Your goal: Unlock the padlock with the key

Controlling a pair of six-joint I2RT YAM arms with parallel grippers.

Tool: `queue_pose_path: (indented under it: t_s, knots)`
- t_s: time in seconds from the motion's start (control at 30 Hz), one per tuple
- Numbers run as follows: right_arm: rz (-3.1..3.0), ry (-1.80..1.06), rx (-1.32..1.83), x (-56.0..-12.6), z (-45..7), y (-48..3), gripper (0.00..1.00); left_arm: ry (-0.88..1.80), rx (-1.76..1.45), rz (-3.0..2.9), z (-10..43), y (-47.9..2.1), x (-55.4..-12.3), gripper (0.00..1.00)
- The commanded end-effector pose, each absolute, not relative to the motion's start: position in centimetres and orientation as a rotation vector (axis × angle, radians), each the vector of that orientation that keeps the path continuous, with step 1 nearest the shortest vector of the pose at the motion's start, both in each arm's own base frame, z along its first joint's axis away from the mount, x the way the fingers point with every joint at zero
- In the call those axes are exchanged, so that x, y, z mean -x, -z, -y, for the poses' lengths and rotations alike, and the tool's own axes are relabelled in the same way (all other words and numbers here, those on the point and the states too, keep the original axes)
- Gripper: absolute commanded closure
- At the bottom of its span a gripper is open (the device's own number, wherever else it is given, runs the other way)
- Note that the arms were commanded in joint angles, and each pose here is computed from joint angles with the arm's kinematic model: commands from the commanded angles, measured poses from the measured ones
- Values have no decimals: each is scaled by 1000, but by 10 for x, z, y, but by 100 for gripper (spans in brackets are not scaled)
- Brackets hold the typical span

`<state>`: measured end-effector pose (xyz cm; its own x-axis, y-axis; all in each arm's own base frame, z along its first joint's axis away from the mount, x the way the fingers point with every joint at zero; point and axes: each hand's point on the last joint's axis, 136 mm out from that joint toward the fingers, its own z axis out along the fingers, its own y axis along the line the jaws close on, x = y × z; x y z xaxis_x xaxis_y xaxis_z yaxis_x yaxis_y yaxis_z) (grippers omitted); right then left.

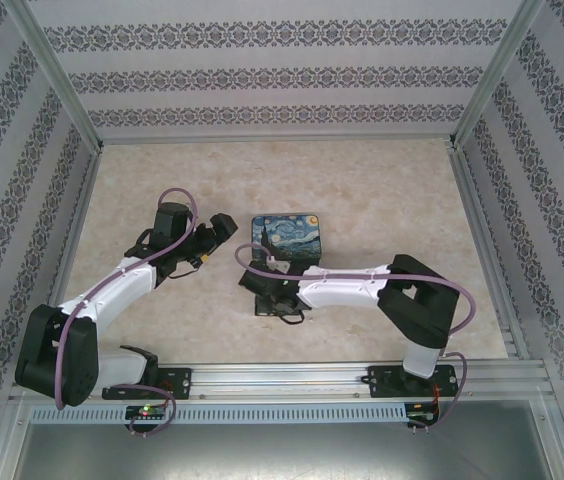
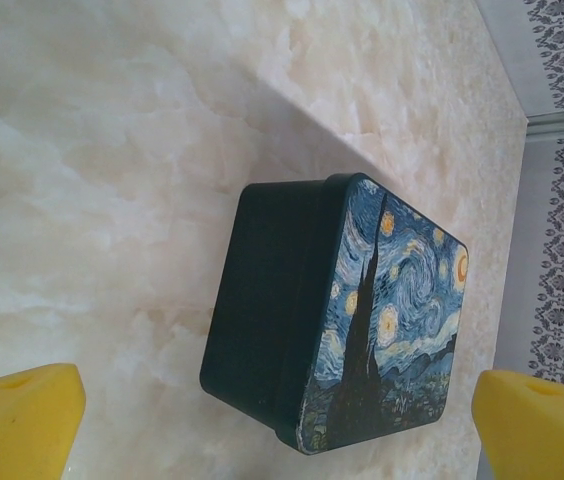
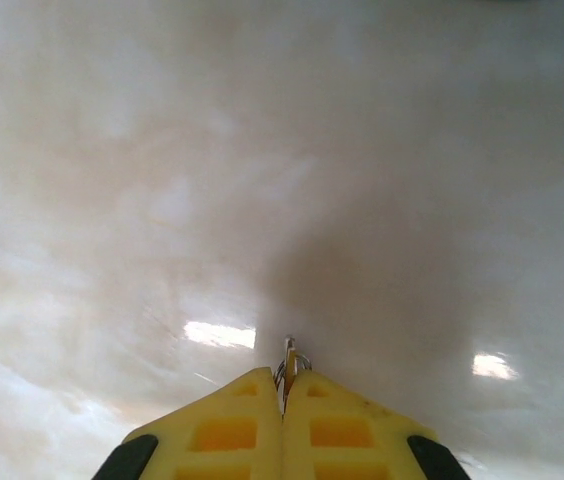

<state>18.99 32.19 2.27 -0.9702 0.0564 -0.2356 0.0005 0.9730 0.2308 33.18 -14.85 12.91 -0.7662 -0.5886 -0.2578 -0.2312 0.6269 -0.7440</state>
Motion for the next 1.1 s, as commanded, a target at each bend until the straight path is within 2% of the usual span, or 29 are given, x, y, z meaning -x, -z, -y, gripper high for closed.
queue_pose_path:
  t_s: [0.0, 0.27, 0.53, 0.7, 0.8, 0.93, 1.07]
  knots:
    - [-2851, -372, -56, -193, -309, -36, 100, 1031, 639, -2340, 151, -145, -334, 1]
    - [-2695, -583, -163, -217, -289, -93, 100, 1205, 630, -2242, 174, -167, -336, 0]
    - [-2412, -895, -421, -286, -265, -171, 100, 1460, 525, -2041, 217, -212, -350, 1]
    - [-2219, -1109, -619, -328, -257, -208, 100, 1562, 571, -1956, 228, -218, -364, 0]
    - [-2123, -1222, -723, -346, -256, -222, 100, 1596, 574, -1924, 236, -223, -370, 5]
    - [-2041, -1327, -823, -362, -256, -231, 100, 1636, 543, -1899, 253, -231, -377, 17]
    - [-2011, -1368, -864, -370, -260, -233, 100, 1663, 534, -1879, 268, -234, -385, 36]
